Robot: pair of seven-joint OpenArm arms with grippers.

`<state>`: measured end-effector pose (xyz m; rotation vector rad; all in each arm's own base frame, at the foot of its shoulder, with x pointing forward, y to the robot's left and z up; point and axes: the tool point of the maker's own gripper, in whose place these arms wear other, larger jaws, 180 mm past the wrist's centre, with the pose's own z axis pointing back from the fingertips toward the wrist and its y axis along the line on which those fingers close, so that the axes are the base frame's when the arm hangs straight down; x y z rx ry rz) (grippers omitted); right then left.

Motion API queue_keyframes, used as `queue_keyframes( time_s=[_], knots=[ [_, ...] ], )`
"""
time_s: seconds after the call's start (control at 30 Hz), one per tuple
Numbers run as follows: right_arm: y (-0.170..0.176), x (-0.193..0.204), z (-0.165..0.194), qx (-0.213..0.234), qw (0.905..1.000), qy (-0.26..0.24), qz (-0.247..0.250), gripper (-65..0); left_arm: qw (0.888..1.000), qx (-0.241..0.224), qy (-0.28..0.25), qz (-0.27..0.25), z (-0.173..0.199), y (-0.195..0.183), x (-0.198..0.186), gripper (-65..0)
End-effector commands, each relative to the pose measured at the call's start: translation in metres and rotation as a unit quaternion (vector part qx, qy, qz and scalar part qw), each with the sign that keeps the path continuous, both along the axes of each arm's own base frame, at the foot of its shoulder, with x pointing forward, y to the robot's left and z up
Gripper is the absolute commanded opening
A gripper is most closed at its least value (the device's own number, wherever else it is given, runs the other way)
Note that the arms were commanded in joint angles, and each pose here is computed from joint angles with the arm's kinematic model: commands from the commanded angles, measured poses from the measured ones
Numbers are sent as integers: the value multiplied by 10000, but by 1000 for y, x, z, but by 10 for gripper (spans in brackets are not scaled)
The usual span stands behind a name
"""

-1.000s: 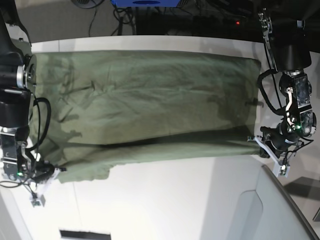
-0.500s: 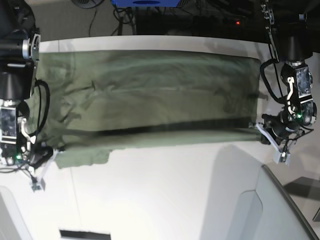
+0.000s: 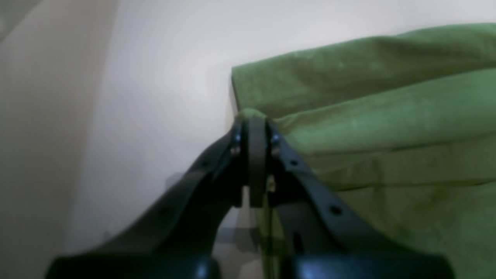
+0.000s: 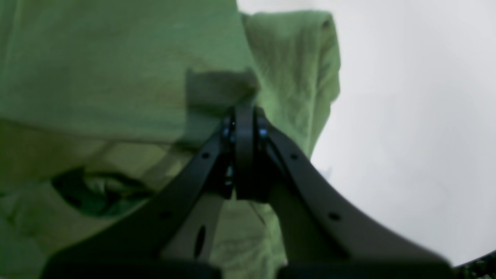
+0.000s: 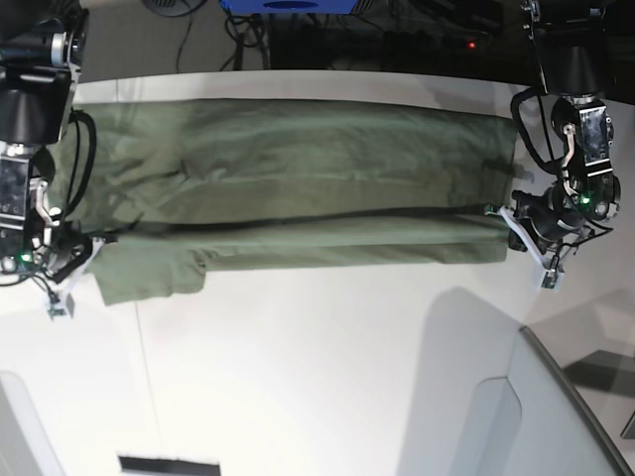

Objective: Layout the t-shirt on the table in an organized manner, then fold the t-shirt properly
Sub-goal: 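Lay the hem with both grippers over the shirt body, aligning edges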

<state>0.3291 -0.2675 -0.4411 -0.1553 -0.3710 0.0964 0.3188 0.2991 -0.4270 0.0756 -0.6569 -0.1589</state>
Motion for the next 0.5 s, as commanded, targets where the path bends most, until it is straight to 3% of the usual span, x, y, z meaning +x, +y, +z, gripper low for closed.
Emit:
queue_keyframes(
  time_s=[0.0, 0.2, 0.47],
  knots=[
    [-8, 16, 23, -124, 9994, -311, -18, -650, 9996, 102, -261, -15, 16, 7, 12, -650],
    [-13, 1, 22, 64, 9989, -166, -437, -650, 9996, 94, -271, -15, 17, 7, 12, -650],
    [-3, -12, 8, 175, 9989, -14, -442, -650, 9992, 66, -71, -377, 3, -17, 6, -650]
  ],
)
